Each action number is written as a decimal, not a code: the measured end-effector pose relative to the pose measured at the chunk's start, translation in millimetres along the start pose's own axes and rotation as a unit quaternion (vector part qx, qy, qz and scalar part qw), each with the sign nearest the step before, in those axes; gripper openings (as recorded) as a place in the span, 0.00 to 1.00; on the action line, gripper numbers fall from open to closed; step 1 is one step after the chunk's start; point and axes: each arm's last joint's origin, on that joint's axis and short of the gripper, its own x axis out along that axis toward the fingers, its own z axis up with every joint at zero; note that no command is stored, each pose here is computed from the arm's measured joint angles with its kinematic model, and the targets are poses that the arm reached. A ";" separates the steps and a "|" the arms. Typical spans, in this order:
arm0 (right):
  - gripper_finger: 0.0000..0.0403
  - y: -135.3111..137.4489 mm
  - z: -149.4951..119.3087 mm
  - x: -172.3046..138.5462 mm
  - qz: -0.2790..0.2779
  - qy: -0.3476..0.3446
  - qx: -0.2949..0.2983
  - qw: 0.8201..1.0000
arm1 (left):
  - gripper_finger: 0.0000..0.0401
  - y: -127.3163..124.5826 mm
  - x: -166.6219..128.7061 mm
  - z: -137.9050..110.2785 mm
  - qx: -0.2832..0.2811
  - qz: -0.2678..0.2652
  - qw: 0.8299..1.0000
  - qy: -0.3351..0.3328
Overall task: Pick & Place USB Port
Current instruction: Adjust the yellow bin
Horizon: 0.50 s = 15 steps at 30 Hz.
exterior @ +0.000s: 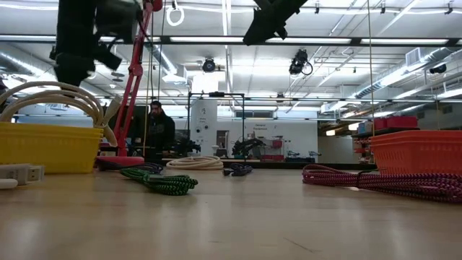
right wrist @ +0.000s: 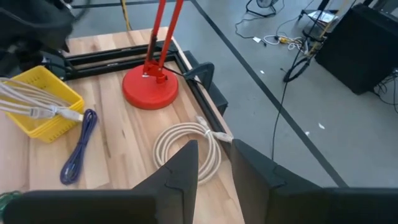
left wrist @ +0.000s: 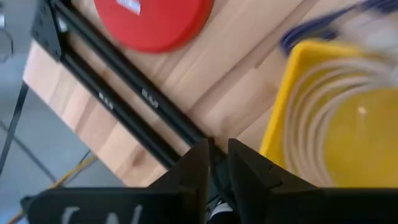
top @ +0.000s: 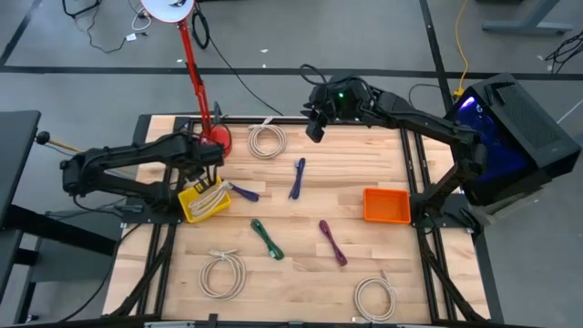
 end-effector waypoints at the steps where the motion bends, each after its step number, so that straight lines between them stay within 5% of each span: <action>1: 0.24 1.0 -0.2 -0.1 0.001 0.001 0.000 1.000 | 0.14 0.7 5.5 -2.1 -0.001 0.001 1.000 0.006; 15: 0.24 5.8 0.0 -0.6 0.007 0.002 0.000 1.000 | 0.14 4.4 45.7 -15.3 -0.068 -0.077 0.995 -0.011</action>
